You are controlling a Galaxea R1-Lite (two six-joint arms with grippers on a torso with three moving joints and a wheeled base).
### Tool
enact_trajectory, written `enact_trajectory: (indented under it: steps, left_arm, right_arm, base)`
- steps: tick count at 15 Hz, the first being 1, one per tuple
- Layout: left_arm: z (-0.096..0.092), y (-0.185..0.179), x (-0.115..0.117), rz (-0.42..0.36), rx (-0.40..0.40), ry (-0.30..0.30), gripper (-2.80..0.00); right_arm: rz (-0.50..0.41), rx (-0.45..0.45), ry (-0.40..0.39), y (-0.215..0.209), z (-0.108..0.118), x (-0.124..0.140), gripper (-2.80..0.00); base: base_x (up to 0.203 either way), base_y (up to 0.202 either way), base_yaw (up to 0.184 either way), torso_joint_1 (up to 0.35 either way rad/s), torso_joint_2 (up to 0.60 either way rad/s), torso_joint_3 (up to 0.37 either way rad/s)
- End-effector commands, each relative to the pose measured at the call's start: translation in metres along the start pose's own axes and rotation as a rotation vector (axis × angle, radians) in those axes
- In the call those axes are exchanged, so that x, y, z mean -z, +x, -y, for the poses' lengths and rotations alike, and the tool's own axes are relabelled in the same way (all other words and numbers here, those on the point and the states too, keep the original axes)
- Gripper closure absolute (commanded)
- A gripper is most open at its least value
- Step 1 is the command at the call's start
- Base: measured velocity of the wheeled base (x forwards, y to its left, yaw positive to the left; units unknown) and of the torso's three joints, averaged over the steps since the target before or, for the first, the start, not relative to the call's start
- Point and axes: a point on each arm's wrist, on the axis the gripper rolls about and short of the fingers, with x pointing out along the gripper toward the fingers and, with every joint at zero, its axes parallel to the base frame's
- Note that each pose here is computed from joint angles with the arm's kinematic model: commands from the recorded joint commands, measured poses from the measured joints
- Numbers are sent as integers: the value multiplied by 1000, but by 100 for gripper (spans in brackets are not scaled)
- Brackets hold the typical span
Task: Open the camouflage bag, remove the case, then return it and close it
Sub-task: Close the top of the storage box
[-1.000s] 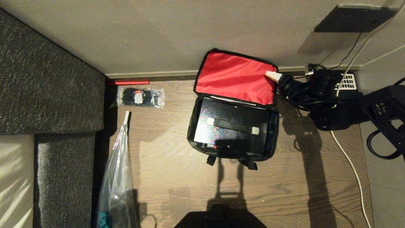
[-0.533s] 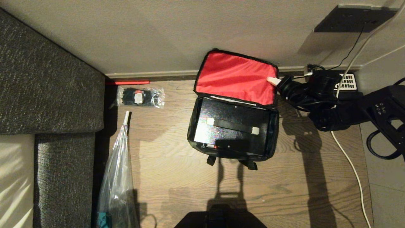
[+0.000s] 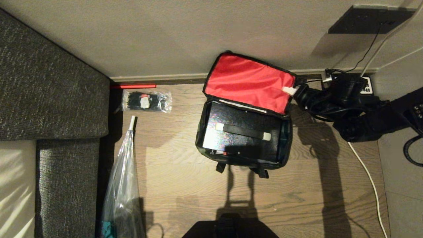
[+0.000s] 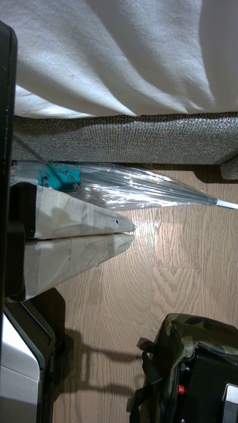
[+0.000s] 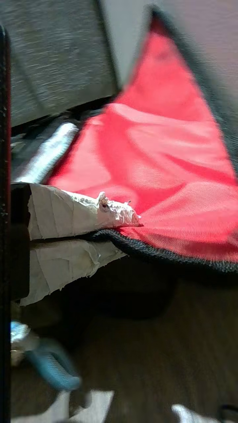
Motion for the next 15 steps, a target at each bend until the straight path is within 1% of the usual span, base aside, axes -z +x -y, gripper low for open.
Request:
enact_trajectory:
  steps: [1,3,4,7,9,11,15]
  left_arm:
    - [0,0,1,-1,-1,-1,0]
    - [0,0,1,-1,-1,-1,0]
    - [0,0,1,-1,-1,-1,0]
    - [0,0,1,-1,-1,-1,0]
    - [0,0,1,-1,-1,-2,0]
    - [0,0,1,-1,-1,-1,0]
    - [0,0,1,-1,-1,-2,0]
  right_arm:
    - [-34,-35,-49,-19,-19,-4,0]
    - [-65,-66,-74,-27,-23,-2,0]
    - [-76,-65,-106,-31,-25,0,0]
    - [-105,-53,-288,-41,-24,8,0]
    - [-145,-50,-350,-50,-22,18,0]
    - [-170,-86,-361,-57,-25,21,0]
    - [-169,-96,-375,-65,-31,22,0]
  base:
    - [0,0,0,0,0,0]
    - [0,0,0,0,0,0]
    - [0,0,0,0,0,0]
    - [0,0,0,0,0,0]
    - [0,0,0,0,0,0]
    - [0,0,0,0,0,0]
    - [0,0,0,0,0,0]
